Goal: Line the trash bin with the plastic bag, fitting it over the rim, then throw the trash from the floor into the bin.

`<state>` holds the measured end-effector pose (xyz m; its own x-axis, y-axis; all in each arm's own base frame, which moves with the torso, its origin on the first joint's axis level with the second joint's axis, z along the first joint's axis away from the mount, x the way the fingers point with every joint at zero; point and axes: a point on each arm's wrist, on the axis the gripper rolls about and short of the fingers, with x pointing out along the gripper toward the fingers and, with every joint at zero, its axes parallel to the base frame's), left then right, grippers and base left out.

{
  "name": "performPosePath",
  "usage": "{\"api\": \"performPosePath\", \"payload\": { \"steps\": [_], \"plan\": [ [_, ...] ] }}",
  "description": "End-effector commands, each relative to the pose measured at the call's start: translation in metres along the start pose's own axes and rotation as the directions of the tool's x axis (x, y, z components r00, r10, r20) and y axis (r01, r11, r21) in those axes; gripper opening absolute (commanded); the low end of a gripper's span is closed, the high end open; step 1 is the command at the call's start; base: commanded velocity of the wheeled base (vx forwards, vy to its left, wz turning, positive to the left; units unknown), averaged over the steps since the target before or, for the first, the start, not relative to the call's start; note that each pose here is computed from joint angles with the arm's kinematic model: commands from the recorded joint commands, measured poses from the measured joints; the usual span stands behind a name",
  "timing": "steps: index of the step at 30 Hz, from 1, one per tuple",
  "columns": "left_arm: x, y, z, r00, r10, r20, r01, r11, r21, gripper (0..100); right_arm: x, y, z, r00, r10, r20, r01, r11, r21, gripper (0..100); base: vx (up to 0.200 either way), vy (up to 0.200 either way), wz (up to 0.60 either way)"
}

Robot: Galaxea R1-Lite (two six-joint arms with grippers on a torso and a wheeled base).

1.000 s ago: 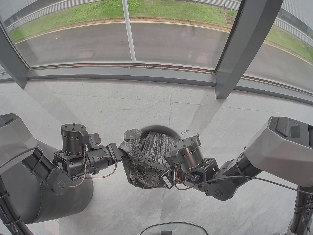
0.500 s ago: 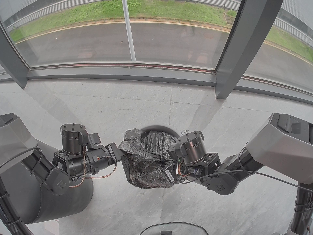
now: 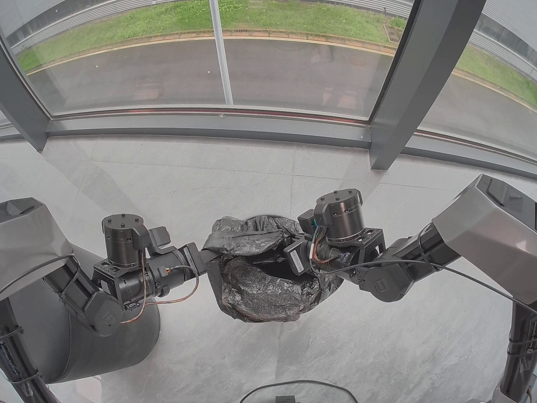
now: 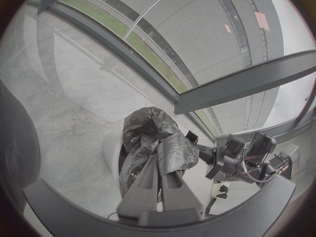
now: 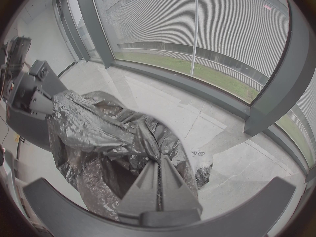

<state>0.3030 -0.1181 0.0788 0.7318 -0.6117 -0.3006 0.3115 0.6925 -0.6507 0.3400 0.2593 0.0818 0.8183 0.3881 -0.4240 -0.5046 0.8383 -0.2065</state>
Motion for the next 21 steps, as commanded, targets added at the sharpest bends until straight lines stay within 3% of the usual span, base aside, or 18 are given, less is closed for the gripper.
{"api": "performPosePath", "payload": {
  "steps": [1,8,21],
  "plan": [
    [0.008,0.013,-0.004,1.0,0.03,-0.011,-0.03,0.999,0.012,0,0.005,-0.01,0.007,0.999,-0.024,0.024,0.023,1.0,0.012,0,0.0,0.0,0.0],
    [0.023,0.03,-0.005,0.997,0.068,0.034,-0.07,0.995,0.069,0,0.027,-0.024,0.01,0.996,-0.066,0.054,0.064,0.997,0.034,0,0.0,0.0,0.0],
    [0.037,0.025,0.012,0.995,0.025,0.092,-0.033,0.995,0.092,0,0.056,-0.026,0.02,0.99,-0.085,0.117,0.082,0.996,0.03,0,0.0,0.0,0.0]
  ]
}}
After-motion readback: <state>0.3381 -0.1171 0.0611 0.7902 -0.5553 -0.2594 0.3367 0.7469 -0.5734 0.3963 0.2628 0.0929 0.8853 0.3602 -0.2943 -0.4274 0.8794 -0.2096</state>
